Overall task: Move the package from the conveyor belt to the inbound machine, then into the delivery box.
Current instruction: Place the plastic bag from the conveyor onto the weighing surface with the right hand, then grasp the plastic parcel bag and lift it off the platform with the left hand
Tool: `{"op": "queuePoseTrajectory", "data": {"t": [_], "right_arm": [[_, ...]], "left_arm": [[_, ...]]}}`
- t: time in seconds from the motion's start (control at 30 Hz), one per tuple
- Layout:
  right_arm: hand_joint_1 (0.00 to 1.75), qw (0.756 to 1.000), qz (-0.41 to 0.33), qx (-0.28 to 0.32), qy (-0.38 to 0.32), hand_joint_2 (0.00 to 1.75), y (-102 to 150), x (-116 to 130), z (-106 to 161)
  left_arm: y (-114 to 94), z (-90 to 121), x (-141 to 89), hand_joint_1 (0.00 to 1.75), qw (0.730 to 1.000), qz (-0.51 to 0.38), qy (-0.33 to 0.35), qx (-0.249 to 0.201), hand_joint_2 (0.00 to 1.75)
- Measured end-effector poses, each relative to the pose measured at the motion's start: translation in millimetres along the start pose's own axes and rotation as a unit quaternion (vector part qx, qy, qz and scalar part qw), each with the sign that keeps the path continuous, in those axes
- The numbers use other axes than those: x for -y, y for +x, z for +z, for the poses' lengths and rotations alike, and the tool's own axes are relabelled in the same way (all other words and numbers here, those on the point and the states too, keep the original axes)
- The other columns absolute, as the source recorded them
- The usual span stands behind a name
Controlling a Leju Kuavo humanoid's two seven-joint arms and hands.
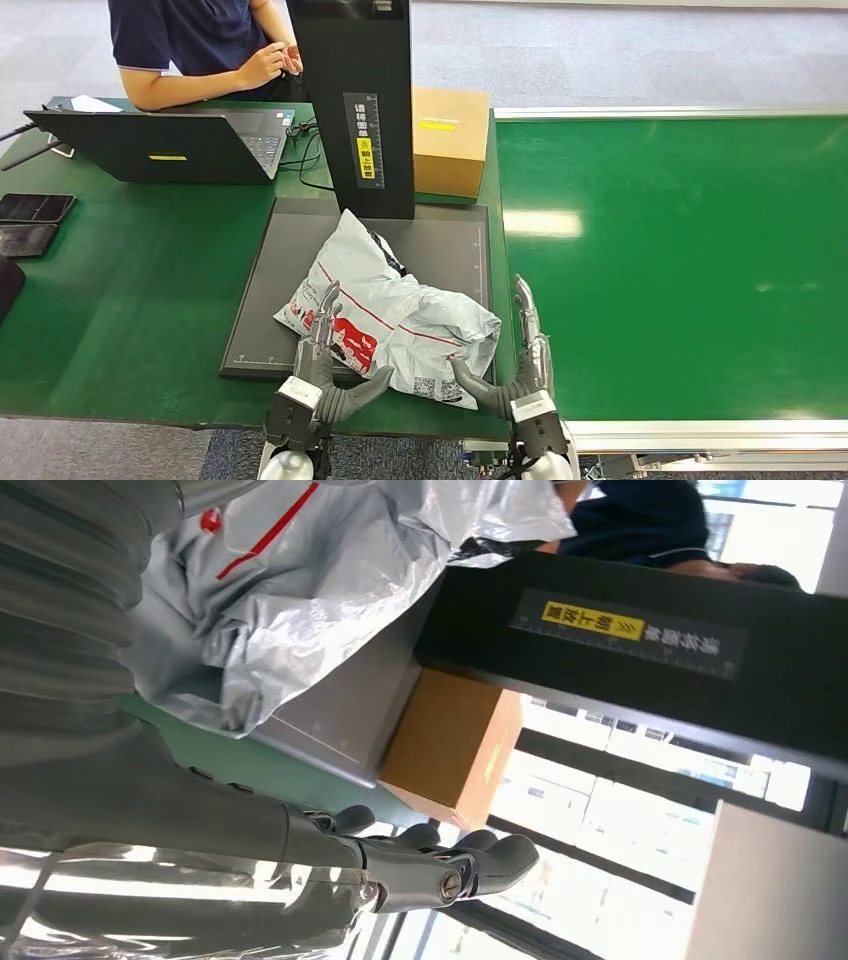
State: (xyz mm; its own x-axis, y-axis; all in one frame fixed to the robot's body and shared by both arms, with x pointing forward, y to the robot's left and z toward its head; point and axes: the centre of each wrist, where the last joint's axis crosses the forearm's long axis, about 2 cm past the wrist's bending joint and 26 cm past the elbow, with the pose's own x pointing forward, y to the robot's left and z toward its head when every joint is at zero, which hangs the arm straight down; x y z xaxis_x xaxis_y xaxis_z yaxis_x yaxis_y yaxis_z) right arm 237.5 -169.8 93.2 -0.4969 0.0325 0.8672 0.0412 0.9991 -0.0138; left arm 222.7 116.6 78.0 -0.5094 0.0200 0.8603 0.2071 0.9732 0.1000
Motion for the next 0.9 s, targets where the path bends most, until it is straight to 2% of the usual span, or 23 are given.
{"op": "queuePoseTrajectory", "data": {"t": [0.17, 0.4, 0.7, 0.9], "right_arm": [[0.00, 0.998, -0.055, -0.015, -0.015, 1.75, 5, 22, 15], [0.00, 0.998, -0.047, -0.038, -0.033, 1.75, 1, 50, 34], [0.00, 0.997, -0.043, -0.043, -0.038, 1.75, 2, 60, 42], [0.00, 0.998, -0.041, -0.045, -0.035, 1.75, 2, 59, 42]], "left_arm": [[0, -2, -4, 0.00, 1.000, -0.021, -0.005, 0.008, 1.75], [6, -9, -13, 0.00, 0.995, -0.084, -0.026, 0.049, 1.75], [8, -27, -18, 0.00, 0.971, -0.185, -0.121, 0.090, 1.75], [-6, -46, -19, 0.00, 0.946, -0.257, -0.188, 0.069, 1.75]]}}
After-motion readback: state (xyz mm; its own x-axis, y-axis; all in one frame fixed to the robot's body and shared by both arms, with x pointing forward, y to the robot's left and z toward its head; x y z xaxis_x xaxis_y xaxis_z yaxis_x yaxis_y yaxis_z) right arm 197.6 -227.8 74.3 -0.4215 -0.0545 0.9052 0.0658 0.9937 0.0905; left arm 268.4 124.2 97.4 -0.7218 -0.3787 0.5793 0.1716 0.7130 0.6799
